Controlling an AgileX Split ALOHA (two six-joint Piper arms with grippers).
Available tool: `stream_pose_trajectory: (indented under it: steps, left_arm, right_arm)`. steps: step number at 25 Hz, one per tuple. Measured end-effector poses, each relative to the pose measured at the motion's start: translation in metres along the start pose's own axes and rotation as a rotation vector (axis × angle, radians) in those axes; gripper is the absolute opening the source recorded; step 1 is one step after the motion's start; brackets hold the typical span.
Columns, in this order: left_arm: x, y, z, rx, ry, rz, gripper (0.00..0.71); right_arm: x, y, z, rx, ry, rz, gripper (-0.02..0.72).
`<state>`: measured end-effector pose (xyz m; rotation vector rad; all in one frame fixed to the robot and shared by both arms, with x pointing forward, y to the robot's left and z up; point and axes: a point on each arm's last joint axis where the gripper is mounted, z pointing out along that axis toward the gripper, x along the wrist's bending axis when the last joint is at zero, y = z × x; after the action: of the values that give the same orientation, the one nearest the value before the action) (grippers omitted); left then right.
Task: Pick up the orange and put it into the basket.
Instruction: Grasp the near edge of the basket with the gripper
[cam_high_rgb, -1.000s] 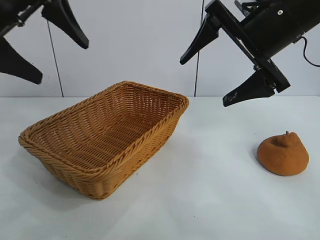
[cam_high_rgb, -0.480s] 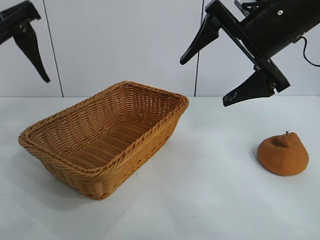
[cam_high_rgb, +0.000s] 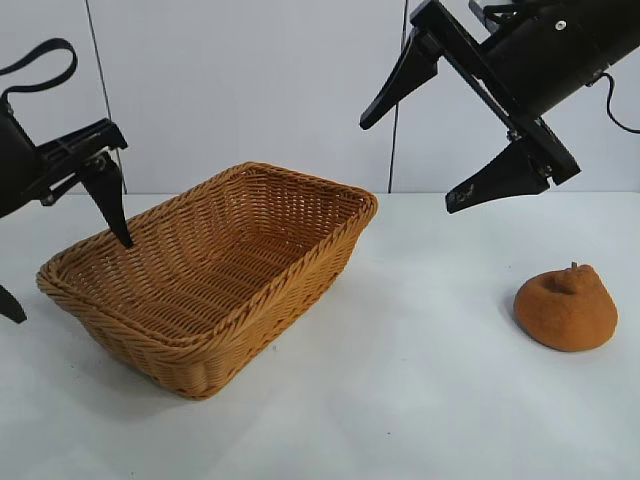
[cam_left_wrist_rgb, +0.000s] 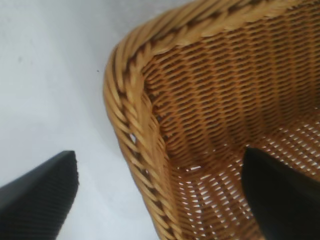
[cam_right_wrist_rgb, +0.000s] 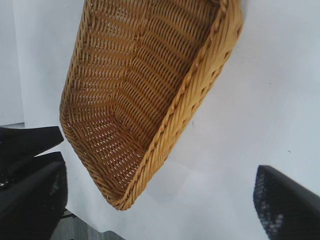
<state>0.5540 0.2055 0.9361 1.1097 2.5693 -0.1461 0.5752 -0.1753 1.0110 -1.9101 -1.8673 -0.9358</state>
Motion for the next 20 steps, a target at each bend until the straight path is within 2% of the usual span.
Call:
stream_pose_trajectory:
  steps: [6,10,17,19,20]
  left_arm:
    - [0.003,-0.003,0.027,0.029,0.042,-0.044,0.630]
    - [-0.006,-0.015,0.031,0.030,0.018,-0.074,0.620]
    - [-0.009,-0.019,0.032,0.015,0.014,-0.092,0.503]
    - [-0.009,-0.019,0.032,0.014,0.016,-0.090,0.442]
    - [-0.008,-0.019,0.032,0.015,0.019,-0.089,0.383]
  right_arm:
    - [0.000,0.000,0.000,-0.003,-0.001,0.000,0.694]
    - [0.000,0.000,0.000,-0.005,-0.001,0.000,0.694]
    - [0.000,0.001,0.000,-0.007,-0.002,0.000,0.694]
    - [0.000,0.001,0.000,-0.007,-0.002,0.000,0.694]
    - [0.000,0.001,0.000,-0.007,-0.002,0.000,0.694]
